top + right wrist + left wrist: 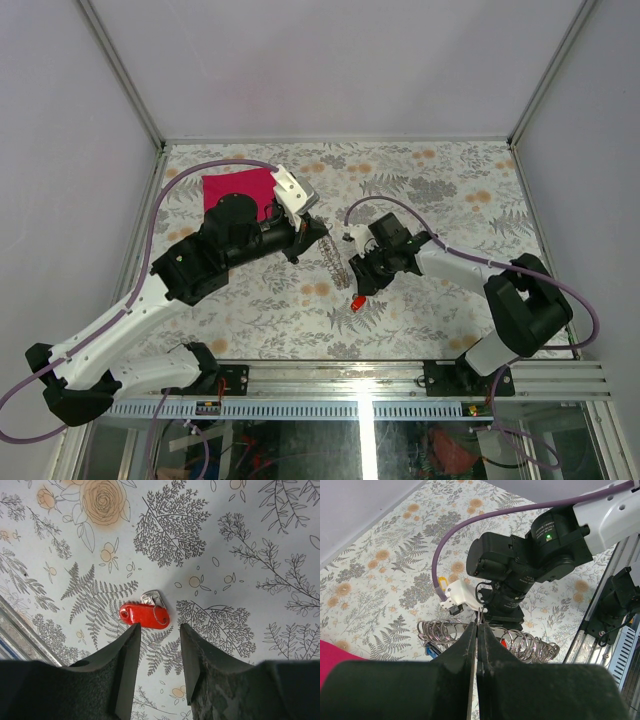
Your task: Put the keys on the keyring
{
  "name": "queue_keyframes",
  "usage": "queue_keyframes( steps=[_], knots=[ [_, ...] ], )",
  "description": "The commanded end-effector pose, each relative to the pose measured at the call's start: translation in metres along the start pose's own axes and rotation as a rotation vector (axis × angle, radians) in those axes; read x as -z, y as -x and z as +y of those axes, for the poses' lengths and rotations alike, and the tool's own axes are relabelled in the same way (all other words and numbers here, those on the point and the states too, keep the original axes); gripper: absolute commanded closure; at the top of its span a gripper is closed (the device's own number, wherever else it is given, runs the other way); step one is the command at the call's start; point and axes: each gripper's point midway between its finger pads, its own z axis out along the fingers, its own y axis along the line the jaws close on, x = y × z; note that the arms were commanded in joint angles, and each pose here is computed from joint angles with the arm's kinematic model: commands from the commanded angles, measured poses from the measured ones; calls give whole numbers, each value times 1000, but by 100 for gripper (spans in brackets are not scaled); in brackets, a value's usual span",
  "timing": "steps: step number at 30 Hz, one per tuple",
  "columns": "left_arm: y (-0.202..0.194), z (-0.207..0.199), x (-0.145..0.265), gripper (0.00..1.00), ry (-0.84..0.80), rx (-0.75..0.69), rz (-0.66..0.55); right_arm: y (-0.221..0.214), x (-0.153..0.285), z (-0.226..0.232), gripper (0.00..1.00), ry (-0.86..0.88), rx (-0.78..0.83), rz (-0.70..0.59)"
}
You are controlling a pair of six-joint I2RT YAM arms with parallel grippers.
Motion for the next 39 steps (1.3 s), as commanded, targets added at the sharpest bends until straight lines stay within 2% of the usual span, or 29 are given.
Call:
queue_keyframes(
  steps=[1,7,14,31,38,39],
  knots=[
    [21,1,4,100,9,-9,-72,3,-10,1,57,14,17,-5],
    [21,1,3,100,4,-8,-69,-4,-12,1,57,20,8,29],
    [22,0,2,100,0,-8,-68,-14,-17,4,62,49,-1,77],
    [21,0,1,100,0,-11,-66,-9,-19,6,84,65,1,62],
    [20,0,2,100,1,-9,-65,-8,-19,8,100,81,7,57],
    [20,1,2,100,3,-9,-66,-8,-18,9,100,80,9,55]
  ],
)
